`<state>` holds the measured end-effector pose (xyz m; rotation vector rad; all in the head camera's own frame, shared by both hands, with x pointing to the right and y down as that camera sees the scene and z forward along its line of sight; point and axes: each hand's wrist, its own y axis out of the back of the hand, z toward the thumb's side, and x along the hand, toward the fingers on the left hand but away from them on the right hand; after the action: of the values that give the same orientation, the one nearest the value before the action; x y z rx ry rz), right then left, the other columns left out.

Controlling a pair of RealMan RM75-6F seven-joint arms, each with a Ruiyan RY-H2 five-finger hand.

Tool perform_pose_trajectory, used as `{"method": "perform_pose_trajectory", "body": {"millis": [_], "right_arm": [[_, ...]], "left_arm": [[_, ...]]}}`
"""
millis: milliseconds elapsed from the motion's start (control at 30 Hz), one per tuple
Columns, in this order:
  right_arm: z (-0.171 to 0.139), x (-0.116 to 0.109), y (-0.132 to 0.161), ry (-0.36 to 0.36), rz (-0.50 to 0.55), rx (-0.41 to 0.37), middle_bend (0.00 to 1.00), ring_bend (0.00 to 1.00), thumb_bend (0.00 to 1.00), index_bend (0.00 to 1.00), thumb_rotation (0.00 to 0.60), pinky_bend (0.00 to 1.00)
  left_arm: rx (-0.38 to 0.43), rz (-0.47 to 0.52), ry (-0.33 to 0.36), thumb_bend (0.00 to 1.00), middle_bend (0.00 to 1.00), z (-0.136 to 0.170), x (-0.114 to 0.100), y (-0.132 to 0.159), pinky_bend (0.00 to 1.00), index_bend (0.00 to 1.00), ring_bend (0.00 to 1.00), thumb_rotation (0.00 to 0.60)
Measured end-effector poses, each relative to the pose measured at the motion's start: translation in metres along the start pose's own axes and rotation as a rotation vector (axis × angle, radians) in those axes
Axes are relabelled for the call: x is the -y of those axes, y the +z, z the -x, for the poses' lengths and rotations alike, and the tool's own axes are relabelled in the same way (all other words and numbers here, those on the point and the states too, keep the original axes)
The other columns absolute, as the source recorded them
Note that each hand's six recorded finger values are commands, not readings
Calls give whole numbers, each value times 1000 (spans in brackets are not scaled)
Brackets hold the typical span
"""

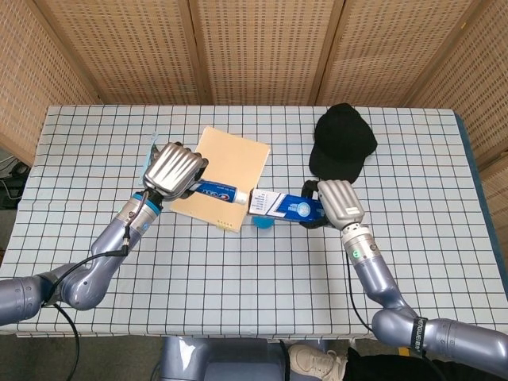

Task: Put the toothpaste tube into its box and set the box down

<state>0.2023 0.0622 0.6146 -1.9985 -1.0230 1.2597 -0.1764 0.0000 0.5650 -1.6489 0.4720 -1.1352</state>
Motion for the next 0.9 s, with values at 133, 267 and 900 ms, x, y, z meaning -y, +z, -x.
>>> {"method": "perform_pose_trajectory", "body": {"millis": [133, 267, 900], "right_arm": [[-1, 1, -2, 6, 11, 2, 595, 645, 204, 786, 600, 711], [-2, 3, -2, 11, 20, 0, 595, 645, 203, 786, 600, 711], [-5, 3, 6, 21, 84, -17, 595, 646, 204, 787, 600, 711]], "left_arm": [[6, 3, 6, 470, 575, -2, 1, 9, 482, 882, 562, 600], [14, -4, 8, 469, 575, -3, 0, 15, 483, 882, 562, 600], [79, -133, 98, 466, 572, -10, -11, 59, 473, 869, 562, 600]]}}
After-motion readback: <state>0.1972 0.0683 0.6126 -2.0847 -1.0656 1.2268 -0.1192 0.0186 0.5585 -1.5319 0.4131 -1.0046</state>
